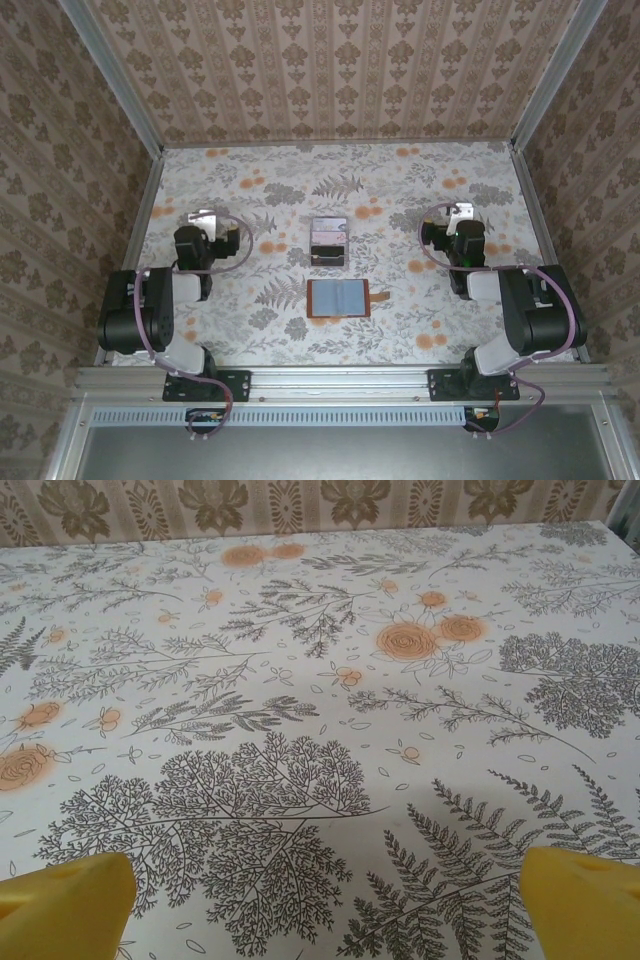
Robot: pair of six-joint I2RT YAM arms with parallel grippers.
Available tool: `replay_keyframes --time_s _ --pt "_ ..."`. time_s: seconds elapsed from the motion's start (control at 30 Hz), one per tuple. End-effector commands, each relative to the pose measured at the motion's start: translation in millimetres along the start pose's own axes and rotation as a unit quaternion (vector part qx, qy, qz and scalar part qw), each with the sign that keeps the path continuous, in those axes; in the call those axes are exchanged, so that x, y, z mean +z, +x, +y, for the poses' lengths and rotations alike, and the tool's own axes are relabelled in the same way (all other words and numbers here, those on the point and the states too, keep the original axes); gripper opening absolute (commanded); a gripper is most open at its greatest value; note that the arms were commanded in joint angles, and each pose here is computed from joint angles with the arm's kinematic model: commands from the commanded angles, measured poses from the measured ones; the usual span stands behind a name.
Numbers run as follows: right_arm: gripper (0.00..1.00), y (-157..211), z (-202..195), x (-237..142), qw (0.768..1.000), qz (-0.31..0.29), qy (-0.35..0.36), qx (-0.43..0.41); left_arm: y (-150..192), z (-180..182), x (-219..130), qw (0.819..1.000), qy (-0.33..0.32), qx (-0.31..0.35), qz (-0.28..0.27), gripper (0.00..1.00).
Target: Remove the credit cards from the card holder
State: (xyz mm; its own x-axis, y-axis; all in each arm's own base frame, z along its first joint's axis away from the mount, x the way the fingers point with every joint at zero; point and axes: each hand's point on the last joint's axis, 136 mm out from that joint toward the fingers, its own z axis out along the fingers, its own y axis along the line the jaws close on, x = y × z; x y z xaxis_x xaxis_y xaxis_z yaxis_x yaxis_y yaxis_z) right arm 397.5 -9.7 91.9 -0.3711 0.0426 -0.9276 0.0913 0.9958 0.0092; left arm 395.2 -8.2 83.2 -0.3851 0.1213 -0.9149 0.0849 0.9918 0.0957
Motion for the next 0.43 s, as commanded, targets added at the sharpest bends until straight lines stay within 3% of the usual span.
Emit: replay_keyframes --time_s 0.0,0.4 --pt "1.00 -6.6 4.0 -0.8 1.000 -0.017 -0.008 -0.007 -12.2 1.8 -0.8 1.000 -0.010 -0.004 -0.024 1.00" --pt "1.00 -6.2 4.4 -7.2 0.999 -0.031 -0.011 -0.007 -11.9 1.8 -0.2 1.000 -0.011 -0.004 -0.022 1.00"
